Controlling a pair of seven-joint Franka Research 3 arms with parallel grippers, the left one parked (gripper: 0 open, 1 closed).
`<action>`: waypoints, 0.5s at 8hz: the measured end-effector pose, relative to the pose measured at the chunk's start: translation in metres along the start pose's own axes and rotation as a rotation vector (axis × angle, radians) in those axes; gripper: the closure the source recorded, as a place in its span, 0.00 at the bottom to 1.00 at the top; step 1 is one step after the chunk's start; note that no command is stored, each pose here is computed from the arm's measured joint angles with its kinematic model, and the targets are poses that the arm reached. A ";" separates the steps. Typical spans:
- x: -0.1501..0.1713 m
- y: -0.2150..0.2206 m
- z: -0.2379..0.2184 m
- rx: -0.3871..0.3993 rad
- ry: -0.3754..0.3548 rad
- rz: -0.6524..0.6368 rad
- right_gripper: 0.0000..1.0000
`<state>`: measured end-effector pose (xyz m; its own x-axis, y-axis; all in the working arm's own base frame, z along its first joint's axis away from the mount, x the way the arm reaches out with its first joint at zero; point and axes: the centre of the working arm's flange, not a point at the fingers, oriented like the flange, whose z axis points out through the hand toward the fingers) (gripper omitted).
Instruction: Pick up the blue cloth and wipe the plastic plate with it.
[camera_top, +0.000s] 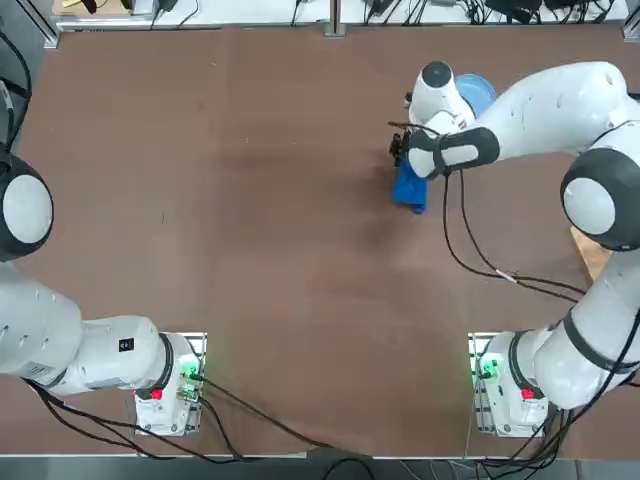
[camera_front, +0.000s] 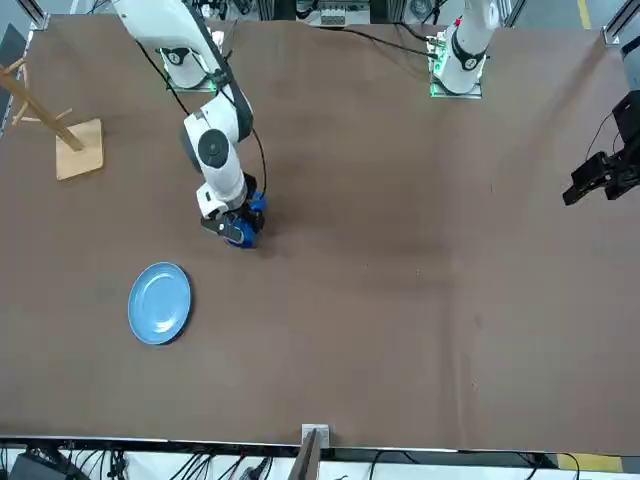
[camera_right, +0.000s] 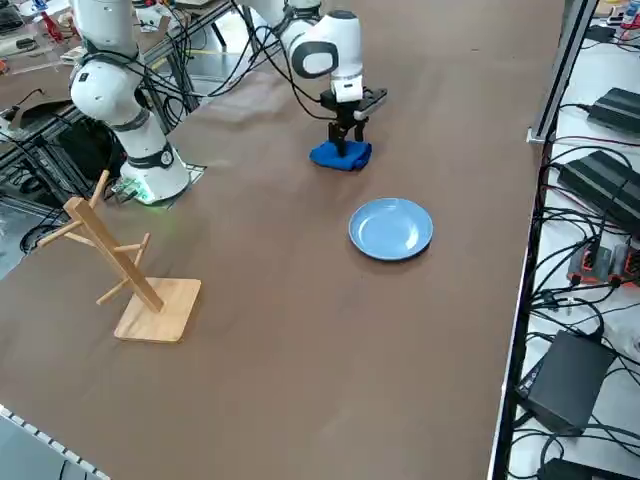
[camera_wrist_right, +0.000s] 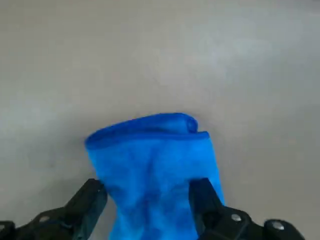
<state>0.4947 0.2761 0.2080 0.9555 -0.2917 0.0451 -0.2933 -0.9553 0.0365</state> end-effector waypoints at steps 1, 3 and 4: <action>-0.001 0.001 0.002 -0.005 0.003 -0.007 0.00; 0.001 0.003 0.005 -0.018 0.015 -0.027 0.09; 0.003 0.005 0.006 -0.024 0.021 -0.037 0.14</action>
<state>0.4959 0.2698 0.2020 0.9648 -0.2551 0.0646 -0.2591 -0.9638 0.0627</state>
